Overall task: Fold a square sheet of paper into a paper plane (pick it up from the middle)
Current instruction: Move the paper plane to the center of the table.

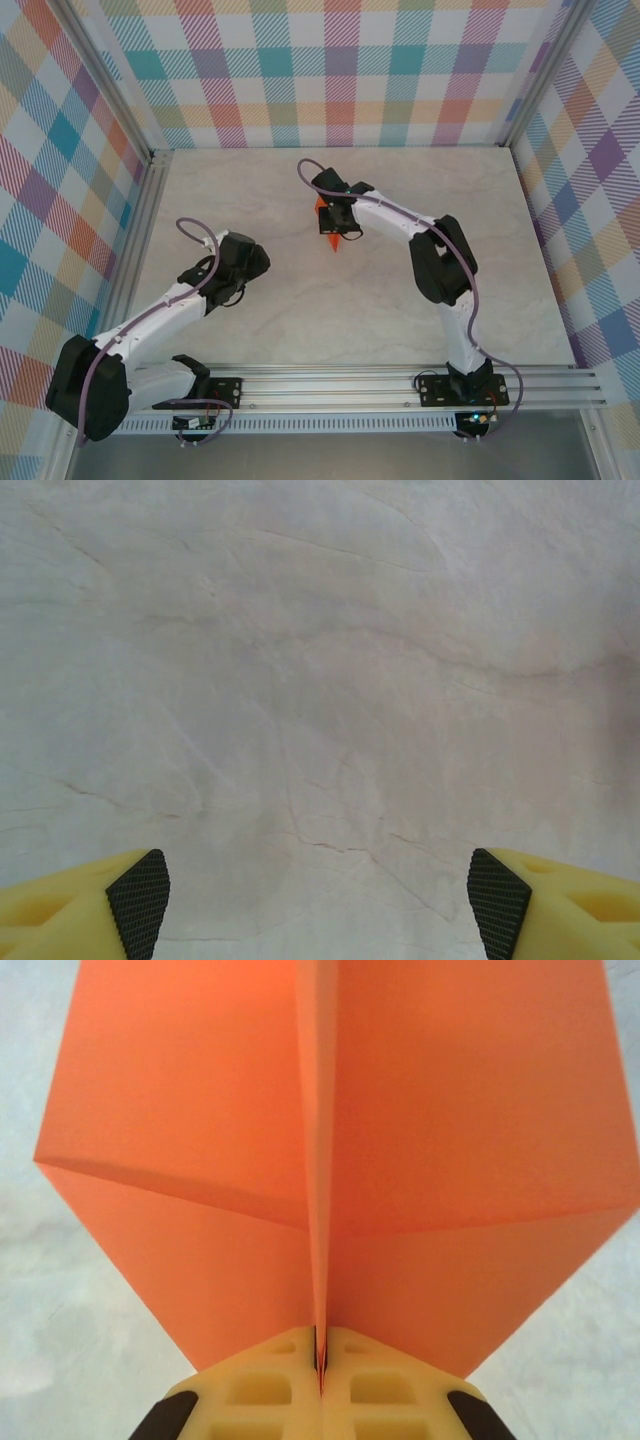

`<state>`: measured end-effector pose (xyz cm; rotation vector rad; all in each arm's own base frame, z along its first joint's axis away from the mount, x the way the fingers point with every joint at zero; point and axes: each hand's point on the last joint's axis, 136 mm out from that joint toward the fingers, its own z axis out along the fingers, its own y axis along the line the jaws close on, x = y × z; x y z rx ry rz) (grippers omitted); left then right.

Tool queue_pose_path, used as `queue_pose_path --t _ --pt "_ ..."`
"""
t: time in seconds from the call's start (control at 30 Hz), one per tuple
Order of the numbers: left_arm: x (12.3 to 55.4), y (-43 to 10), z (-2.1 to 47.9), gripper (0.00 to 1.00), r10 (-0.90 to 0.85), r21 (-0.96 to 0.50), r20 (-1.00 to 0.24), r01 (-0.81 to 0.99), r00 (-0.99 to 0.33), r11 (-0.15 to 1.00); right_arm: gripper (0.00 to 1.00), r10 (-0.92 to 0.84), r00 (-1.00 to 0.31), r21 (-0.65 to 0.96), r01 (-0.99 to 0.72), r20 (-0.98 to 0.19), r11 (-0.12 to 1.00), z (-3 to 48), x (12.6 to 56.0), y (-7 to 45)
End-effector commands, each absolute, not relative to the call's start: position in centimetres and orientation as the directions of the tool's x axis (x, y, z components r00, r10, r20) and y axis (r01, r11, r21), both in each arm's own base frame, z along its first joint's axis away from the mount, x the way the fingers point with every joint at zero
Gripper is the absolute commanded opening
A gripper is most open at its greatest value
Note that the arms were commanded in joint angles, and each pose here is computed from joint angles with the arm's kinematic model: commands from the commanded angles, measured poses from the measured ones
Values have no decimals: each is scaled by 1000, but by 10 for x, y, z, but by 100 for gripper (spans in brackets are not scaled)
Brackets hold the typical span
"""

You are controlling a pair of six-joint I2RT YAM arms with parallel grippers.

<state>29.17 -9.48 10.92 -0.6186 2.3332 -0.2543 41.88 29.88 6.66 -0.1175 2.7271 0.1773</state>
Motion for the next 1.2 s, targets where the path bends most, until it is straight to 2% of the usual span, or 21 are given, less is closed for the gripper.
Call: queue_pose_path --t 0.0,0.33,0.5,0.67,0.83,0.97,1.03,1.17 --pt "282 -77 103 83 -489 -285 -589 -401 -644 871 6 -41 -931 51 -64 -363 997 57 423 290" --pt "281 -77 103 85 -489 -282 -585 -403 -648 871 11 -59 -958 23 -68 -281 997 25 423 291" --pt "283 -74 108 85 -481 -269 -593 -404 -646 874 17 -62 -956 46 -78 -288 996 38 422 294" --pt "288 -68 127 86 -449 -230 -626 -400 -637 887 34 -37 -913 117 -93 -406 989 110 425 295" --pt "298 -55 155 87 -417 -188 -678 -405 -605 895 58 0 -838 125 -82 -546 989 181 417 270" --pt "305 -40 179 92 -363 -150 -737 -386 -570 910 73 18 -747 73 -40 -665 997 223 410 227" --pt "308 -29 189 100 -339 -125 -769 -392 -543 912 80 43 -706 44 17 -707 999 234 410 195" --pt "314 -9 202 100 -277 -65 -829 -407 -486 911 99 99 -606 31 121 -789 992 245 407 133"
